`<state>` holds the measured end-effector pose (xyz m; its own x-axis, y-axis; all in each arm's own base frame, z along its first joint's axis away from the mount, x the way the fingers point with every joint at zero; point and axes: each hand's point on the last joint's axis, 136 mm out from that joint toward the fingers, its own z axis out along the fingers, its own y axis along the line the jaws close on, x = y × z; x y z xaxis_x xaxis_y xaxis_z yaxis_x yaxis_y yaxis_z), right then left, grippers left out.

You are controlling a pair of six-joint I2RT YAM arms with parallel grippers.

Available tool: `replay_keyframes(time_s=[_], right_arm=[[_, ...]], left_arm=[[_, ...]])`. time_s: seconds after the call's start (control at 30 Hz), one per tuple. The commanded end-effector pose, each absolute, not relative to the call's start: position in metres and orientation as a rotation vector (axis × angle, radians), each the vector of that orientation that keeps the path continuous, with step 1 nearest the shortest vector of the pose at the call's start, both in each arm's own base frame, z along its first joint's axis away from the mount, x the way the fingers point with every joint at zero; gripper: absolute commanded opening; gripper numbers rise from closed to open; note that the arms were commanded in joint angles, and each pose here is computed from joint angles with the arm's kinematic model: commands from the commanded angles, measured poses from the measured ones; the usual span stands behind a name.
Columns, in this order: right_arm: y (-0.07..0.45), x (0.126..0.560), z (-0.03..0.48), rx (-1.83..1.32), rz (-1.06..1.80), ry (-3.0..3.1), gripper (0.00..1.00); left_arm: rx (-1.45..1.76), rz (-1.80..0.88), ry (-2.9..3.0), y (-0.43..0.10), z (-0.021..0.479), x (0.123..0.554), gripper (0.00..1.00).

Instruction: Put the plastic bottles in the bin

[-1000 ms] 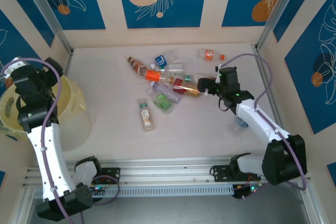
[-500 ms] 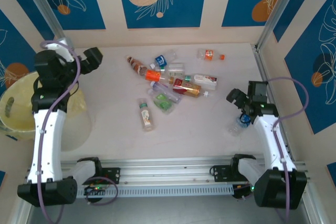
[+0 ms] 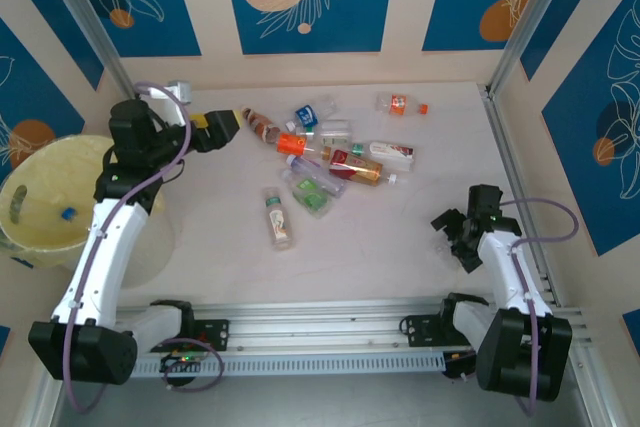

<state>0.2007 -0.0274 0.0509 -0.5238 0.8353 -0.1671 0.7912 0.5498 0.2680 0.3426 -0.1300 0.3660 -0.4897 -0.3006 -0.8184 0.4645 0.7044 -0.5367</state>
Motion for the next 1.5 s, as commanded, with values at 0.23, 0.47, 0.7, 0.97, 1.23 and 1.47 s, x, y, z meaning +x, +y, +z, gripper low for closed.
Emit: replay_keyframes(time_s=[0.23,0.47,0.7,0.97,1.23,1.47], right_arm=[[-0.024,0.227,0.035,1.334,0.317,2.486,0.86],[-0.025,0.227,0.023,1.324,0.289,2.525,0.86],[-0.013,0.231,0.017,1.409,0.39,2.485,0.83],[-0.016,0.236,0.024,1.299,0.375,2.444,0.61],[0.022,0.267,0.083,0.788,0.535,2.346,0.46],[0.102,0.284,0.152,0.252,0.785,2.128,0.42]], left_arm=[[0.151,-0.921,1.796,-0.135,0.371,0.345,1.0],[0.132,-0.902,1.814,-0.132,0.366,0.348,1.0],[0.11,-0.916,1.843,-0.134,0.357,0.355,1.0],[0.068,-0.937,1.904,-0.135,0.338,0.361,1.0],[0.057,-1.018,1.926,-0.148,0.327,0.366,1.0],[0.125,-1.139,1.968,-0.187,0.312,0.371,1.0]])
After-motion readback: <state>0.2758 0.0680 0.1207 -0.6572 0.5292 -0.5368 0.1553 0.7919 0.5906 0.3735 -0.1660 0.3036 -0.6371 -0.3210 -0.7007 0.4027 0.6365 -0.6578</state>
